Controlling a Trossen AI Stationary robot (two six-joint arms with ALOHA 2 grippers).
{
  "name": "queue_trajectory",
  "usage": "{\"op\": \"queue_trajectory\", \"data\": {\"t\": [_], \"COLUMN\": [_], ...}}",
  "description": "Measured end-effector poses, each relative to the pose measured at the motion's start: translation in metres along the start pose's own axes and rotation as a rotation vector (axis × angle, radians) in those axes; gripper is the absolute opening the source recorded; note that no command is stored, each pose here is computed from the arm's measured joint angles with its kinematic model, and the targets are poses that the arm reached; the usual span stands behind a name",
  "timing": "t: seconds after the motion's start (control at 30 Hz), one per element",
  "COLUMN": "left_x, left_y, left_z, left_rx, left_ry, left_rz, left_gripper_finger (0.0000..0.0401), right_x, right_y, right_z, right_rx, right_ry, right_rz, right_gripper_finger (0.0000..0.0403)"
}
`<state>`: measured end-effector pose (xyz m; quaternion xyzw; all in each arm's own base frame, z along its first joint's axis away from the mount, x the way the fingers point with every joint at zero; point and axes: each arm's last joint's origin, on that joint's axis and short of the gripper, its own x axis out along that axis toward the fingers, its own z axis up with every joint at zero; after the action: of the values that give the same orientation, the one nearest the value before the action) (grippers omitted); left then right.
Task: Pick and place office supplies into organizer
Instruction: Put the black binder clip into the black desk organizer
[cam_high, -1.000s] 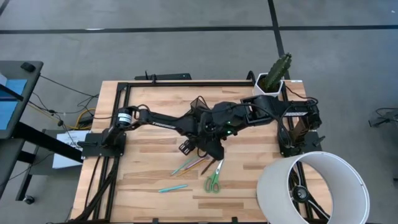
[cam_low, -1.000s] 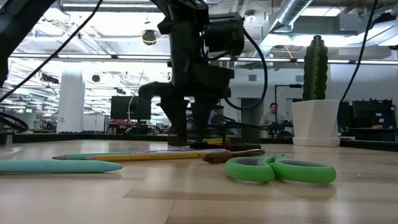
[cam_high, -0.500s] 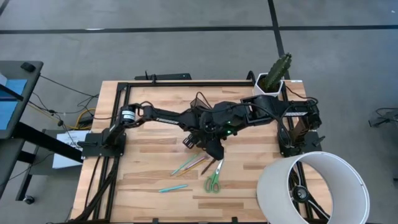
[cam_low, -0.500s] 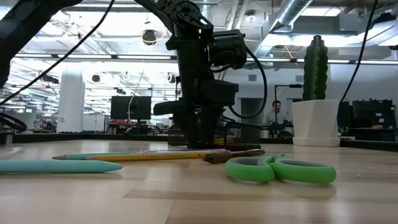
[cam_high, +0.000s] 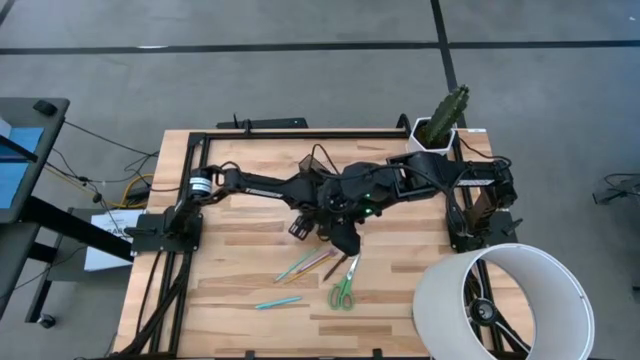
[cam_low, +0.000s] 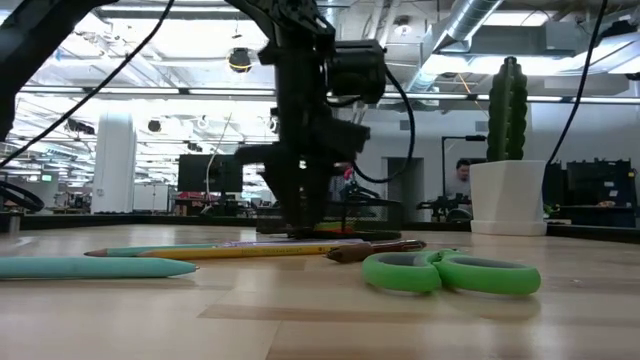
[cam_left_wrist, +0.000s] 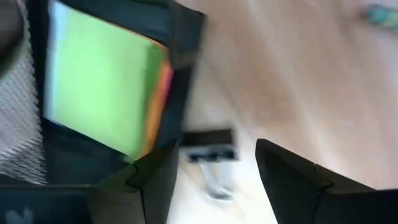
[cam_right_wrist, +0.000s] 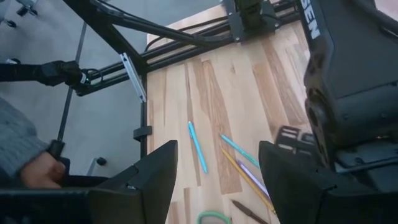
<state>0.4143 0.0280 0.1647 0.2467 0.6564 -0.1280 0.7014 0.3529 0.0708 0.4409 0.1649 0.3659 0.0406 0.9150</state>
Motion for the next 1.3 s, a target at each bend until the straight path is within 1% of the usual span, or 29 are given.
{"op": "queue_trajectory", "data": {"t": [0.1, 0.2, 0.33, 0.43, 0.5, 0.57, 0.67, 0.77, 0.93, 1.13, 1.3], "left_x": [-0.003, -0.008, -0.010, -0.011, -0.011, -0.010, -0.009, -0.008, -0.005, -0.006, -0.006], "left_y": [-0.009, -0.016, -0.021, -0.022, -0.018, -0.011, 0.001, 0.011, 0.021, 0.018, 0.014], "left_z": [-0.002, -0.003, 0.000, 0.000, 0.002, 0.004, 0.005, -0.001, -0.012, -0.012, -0.012], "left_rx": [-0.082, -0.194, -0.407, -0.602, -0.731, -0.841, -0.964, -1.026, -1.121, -1.184, -1.202], "left_ry": [0.041, 0.055, 0.067, 0.074, 0.047, -0.011, -0.084, -0.089, -0.049, -0.029, -0.007], "left_rz": [-0.058, -0.098, -0.098, -0.090, -0.065, -0.026, -0.009, -0.005, -0.010, -0.018, 0.025], "left_gripper_finger": [0.0208, 0.0208, 0.0201, 0.0192, 0.0184, 0.0177, 0.0170, 0.0170, 0.0176, 0.0186, 0.0200], "right_x": [0.000, 0.000, 0.000, 0.000, 0.000, 0.000, 0.000, 0.000, -0.004, -0.010, -0.010], "right_y": [0.000, 0.000, 0.000, 0.000, 0.000, 0.000, 0.000, 0.001, 0.003, 0.003, 0.005], "right_z": [-0.001, -0.001, -0.002, -0.002, -0.002, -0.002, -0.003, -0.005, -0.009, -0.010, -0.011], "right_rx": [0.000, 0.000, 0.000, -0.002, -0.014, -0.027, -0.027, -0.030, -0.034, -0.034, -0.038], "right_ry": [0.007, 0.010, 0.016, 0.017, 0.021, 0.022, 0.031, 0.046, 0.073, 0.075, 0.078], "right_rz": [-0.002, -0.004, -0.006, -0.005, -0.007, -0.007, -0.010, -0.010, 0.007, 0.010, 0.015], "right_gripper_finger": [0.0219, 0.0219, 0.0219, 0.0219, 0.0219, 0.0219, 0.0219, 0.0219, 0.0219, 0.0219, 0.0219]}}
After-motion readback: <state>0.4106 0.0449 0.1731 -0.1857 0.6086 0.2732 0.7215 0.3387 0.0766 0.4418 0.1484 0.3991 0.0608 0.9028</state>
